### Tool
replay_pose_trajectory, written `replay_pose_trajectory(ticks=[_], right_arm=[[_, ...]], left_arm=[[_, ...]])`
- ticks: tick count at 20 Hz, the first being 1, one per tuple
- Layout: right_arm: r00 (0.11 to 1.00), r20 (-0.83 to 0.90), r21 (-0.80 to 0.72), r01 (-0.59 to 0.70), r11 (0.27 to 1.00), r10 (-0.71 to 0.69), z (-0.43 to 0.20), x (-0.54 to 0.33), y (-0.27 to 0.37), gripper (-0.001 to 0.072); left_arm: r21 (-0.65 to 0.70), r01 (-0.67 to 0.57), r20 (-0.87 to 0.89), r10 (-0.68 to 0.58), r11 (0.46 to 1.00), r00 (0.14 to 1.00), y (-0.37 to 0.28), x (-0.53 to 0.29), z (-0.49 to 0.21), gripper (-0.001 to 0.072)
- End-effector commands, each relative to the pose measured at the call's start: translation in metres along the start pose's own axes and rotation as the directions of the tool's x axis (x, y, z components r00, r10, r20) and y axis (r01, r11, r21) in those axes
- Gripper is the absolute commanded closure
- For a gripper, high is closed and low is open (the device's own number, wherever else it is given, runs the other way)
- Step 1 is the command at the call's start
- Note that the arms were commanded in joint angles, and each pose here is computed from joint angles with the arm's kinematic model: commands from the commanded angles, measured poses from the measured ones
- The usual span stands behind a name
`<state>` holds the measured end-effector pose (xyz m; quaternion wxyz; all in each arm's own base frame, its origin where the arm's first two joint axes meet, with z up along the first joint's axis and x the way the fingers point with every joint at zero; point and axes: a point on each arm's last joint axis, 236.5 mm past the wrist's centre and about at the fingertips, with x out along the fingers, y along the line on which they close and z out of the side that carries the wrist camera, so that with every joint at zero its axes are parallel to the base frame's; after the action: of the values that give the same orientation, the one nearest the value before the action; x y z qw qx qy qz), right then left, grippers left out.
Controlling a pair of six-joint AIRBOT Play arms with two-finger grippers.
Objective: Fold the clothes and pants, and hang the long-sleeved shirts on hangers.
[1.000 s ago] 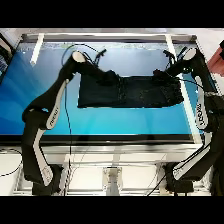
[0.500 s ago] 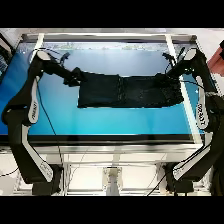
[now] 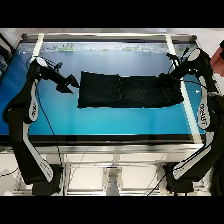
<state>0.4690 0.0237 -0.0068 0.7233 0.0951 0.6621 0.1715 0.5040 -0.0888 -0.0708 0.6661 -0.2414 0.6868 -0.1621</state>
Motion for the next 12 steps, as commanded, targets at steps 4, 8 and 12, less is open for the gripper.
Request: replay_pose_trajectory(ticks=[4, 8, 12], right_arm=[[1.000, 0.005, -0.003, 0.002, 1.000, -0.002, 0.001, -0.001, -0.001, 0.0395], [1.000, 0.013, -0.003, 0.004, 1.000, -0.004, 0.003, -0.001, -0.001, 0.0394], [1.000, 0.008, -0.002, 0.003, 1.000, -0.003, 0.002, -0.001, -0.001, 0.0395]], left_arm=[[0.018, 0.106, 0.018, -0.106, 0.994, 0.994, -0.028, 0.038, 0.012, 0.0064], [0.033, 0.104, -0.008, -0.103, 0.994, 0.995, -0.037, 0.057, 0.007, 0.0086], [0.056, 0.107, -0.043, -0.105, 0.993, 0.994, -0.049, 0.062, -0.003, 0.0635]])
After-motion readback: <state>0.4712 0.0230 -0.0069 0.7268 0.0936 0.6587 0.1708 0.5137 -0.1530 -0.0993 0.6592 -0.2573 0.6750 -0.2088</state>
